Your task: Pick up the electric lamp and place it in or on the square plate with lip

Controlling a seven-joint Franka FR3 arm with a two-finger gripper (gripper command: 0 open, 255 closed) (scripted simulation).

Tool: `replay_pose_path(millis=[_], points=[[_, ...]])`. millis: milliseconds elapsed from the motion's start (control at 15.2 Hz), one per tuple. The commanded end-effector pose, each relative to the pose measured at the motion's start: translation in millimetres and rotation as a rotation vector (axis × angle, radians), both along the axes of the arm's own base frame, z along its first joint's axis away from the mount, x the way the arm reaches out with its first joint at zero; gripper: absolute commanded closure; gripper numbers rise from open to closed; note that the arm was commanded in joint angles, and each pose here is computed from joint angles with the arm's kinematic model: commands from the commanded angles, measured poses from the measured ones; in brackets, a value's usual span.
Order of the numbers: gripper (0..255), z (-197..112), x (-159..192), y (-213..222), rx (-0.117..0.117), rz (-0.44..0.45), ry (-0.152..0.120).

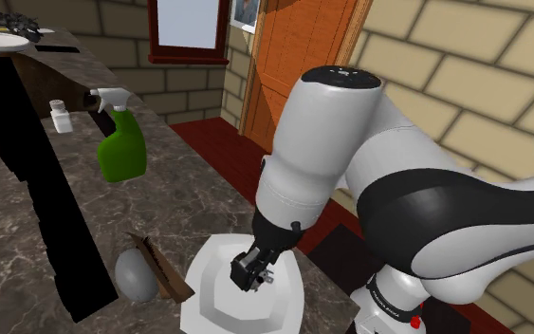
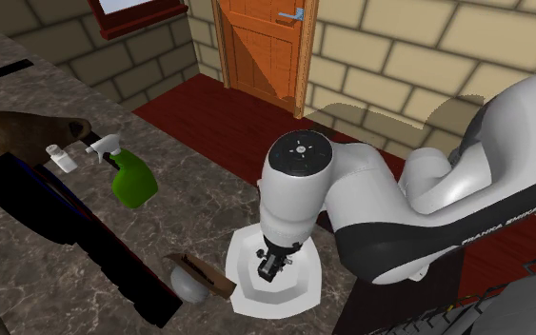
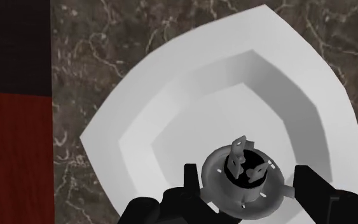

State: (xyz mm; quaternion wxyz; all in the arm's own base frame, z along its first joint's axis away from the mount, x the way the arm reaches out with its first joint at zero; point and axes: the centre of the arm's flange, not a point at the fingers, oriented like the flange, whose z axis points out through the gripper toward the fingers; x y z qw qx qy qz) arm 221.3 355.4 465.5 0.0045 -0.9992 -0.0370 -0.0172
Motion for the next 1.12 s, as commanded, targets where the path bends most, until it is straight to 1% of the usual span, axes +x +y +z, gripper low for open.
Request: replay_pose_path(millis=[0, 198, 726, 792, 1056], points=[[255, -10, 0, 1, 0.000, 0.000, 0.000], [255, -30, 0, 1, 0.000, 0.000, 0.000], [255, -30, 0, 1, 0.000, 0.000, 0.000], [0, -30, 0, 1, 0.000, 0.000, 0.000], [0, -30, 0, 1, 0.000, 0.000, 0.000]])
